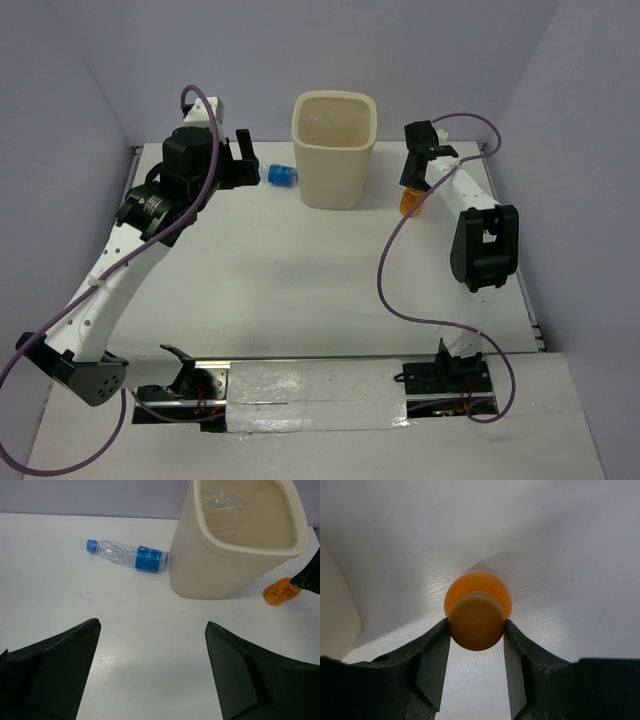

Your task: Put the plastic bottles in the bin

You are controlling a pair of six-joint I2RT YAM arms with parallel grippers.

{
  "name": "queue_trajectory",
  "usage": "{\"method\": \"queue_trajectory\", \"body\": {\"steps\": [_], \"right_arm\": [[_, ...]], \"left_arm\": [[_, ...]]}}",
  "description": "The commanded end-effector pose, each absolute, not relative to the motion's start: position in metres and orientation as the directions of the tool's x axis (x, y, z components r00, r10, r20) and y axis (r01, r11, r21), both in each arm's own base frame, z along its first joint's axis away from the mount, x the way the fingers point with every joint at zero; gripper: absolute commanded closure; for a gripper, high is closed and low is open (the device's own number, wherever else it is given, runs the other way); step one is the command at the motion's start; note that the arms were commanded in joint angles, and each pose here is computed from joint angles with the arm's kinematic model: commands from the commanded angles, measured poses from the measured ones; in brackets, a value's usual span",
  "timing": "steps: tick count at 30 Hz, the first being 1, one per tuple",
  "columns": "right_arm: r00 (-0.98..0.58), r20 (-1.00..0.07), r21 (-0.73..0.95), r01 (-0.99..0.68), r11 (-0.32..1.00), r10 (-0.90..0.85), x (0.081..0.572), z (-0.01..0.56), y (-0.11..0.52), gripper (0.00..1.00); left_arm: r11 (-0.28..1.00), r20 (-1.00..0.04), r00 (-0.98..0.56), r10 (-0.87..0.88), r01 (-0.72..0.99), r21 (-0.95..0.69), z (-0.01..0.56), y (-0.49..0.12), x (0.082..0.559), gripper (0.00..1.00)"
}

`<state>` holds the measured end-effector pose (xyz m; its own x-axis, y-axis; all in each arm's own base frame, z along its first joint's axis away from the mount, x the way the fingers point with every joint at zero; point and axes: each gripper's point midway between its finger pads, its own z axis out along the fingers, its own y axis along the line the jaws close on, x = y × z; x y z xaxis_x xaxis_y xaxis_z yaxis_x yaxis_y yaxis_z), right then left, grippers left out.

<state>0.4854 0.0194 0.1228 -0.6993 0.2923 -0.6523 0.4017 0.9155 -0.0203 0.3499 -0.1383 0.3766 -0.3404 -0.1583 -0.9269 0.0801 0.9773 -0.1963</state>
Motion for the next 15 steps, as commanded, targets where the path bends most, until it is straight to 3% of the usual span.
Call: {"method": "queue_trajectory", "body": {"steps": [1,9,15], "right_arm": [[-0.608,-0.74,0.011,0.417,0.909,0.288,0.487,0.172,0.011,0.76],[-0.397,-0.866,0.149,0.379,0.913,0.306,0.466,0.298,0.014,0.79],[-0.164,-0.936,0.263,0.259,0.929,0.311,0.44,0.426,0.045,0.79]], "left_arm": [[0.975,-0.935,-0.304,-0.186,0.058,-0.213,0.387,-0.131,0.348,0.01],[0.978,-0.932,-0.298,-0.208,-0.064,-0.198,0.386,-0.107,0.353,0.01],[0.916,-0.86,-0.341,-0.38,-0.269,-0.298,0.36,-0.056,0.368,0.01]]}}
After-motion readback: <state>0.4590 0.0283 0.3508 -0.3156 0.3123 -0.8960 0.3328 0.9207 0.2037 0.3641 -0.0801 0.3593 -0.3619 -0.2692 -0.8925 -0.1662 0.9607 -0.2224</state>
